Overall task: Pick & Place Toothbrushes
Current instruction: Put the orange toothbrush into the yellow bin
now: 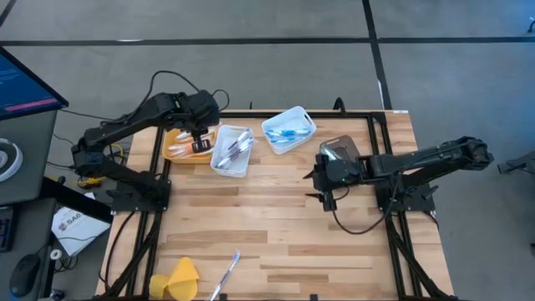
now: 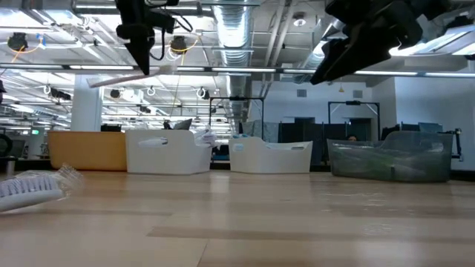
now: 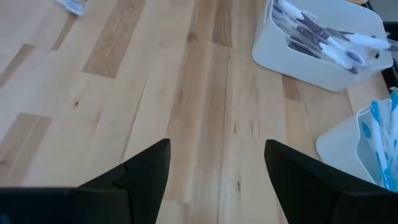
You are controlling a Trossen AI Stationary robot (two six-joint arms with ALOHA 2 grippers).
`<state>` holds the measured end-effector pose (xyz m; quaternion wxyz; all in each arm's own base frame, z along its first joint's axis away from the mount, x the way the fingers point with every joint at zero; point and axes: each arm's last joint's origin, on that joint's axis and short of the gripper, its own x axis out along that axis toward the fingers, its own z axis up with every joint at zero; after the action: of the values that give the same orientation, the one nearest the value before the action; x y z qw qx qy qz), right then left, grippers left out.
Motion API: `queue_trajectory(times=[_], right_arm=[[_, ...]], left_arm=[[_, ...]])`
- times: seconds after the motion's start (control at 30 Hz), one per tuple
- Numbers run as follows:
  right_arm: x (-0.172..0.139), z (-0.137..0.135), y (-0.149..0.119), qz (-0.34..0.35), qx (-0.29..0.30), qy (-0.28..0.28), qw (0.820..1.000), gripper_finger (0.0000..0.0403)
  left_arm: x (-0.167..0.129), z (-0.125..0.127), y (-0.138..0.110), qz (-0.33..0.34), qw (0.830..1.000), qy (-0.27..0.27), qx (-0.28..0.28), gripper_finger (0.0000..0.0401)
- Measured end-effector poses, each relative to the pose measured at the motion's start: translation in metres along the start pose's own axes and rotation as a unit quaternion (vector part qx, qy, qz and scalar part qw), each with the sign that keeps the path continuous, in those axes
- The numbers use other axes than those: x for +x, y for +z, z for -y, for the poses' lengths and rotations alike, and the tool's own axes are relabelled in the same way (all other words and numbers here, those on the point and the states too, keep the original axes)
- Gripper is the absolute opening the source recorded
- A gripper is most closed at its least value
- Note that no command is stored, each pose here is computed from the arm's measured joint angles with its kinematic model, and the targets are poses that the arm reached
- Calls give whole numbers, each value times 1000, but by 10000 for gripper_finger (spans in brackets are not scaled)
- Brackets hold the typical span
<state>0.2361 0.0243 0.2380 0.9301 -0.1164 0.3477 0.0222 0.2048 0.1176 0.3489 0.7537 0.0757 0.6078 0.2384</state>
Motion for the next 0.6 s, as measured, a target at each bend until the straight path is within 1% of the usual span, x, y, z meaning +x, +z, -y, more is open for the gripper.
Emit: queue_trajectory(times=[0.17,0.33,0.5,0.6], right_arm=[[0,-1,1,3,-1,2,1000,255],[0,-1,1,5,3,2,1000,255],[0,-1,1,5,3,2,1000,255],[0,-1,1,4,4,1,1000,255]], left_arm=[[19,-1,-7,-29,1000,-5,7,0],[43,-3,-19,-65,998,-14,-9,0],[65,1,-28,-81,996,-25,-17,0],[75,6,-31,-80,996,-33,-3,0]])
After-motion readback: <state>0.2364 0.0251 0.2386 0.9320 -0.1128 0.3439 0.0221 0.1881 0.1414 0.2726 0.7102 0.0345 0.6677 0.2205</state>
